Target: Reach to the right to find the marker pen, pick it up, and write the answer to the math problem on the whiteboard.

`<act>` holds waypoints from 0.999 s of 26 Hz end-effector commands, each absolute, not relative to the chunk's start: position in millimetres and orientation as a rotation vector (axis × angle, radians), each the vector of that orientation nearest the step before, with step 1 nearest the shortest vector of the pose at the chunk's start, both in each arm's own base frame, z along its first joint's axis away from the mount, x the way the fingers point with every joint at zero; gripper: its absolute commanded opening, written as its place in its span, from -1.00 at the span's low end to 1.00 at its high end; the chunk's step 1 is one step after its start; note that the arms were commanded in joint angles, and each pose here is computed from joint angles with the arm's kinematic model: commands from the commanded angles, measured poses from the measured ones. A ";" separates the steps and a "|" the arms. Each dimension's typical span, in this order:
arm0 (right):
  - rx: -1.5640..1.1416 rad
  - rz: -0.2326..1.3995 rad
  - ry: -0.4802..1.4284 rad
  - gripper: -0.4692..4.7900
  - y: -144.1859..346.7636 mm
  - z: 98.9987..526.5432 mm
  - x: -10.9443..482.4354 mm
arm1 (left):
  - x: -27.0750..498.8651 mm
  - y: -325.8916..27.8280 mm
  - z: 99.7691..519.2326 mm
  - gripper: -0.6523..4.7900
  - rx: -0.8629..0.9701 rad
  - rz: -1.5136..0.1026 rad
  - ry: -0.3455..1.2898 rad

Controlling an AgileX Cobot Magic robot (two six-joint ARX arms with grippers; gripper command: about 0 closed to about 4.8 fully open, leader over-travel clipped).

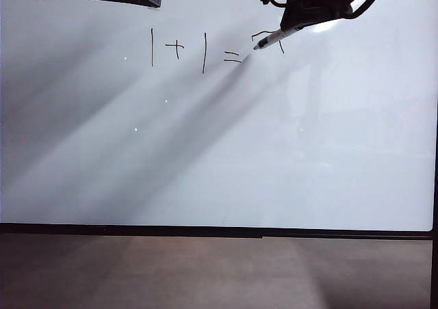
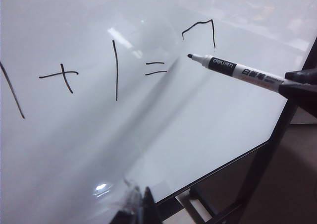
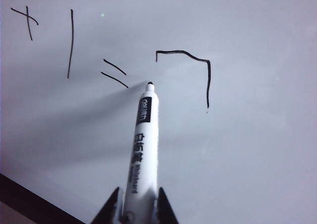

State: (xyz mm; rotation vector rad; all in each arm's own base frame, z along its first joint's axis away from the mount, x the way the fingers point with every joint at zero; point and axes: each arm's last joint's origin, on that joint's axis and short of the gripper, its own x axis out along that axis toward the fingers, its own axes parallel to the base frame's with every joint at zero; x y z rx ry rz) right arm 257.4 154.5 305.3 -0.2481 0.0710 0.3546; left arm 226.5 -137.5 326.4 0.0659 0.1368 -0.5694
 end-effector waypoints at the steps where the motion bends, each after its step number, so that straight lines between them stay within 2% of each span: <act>1: -0.244 0.342 0.051 -0.85 152.4 307.6 259.5 | 225.9 -136.9 329.1 -0.78 0.062 -0.573 0.119; 26: -0.241 0.315 0.043 -0.85 145.8 304.0 269.4 | 225.9 -136.9 329.0 -0.78 0.061 -0.573 0.120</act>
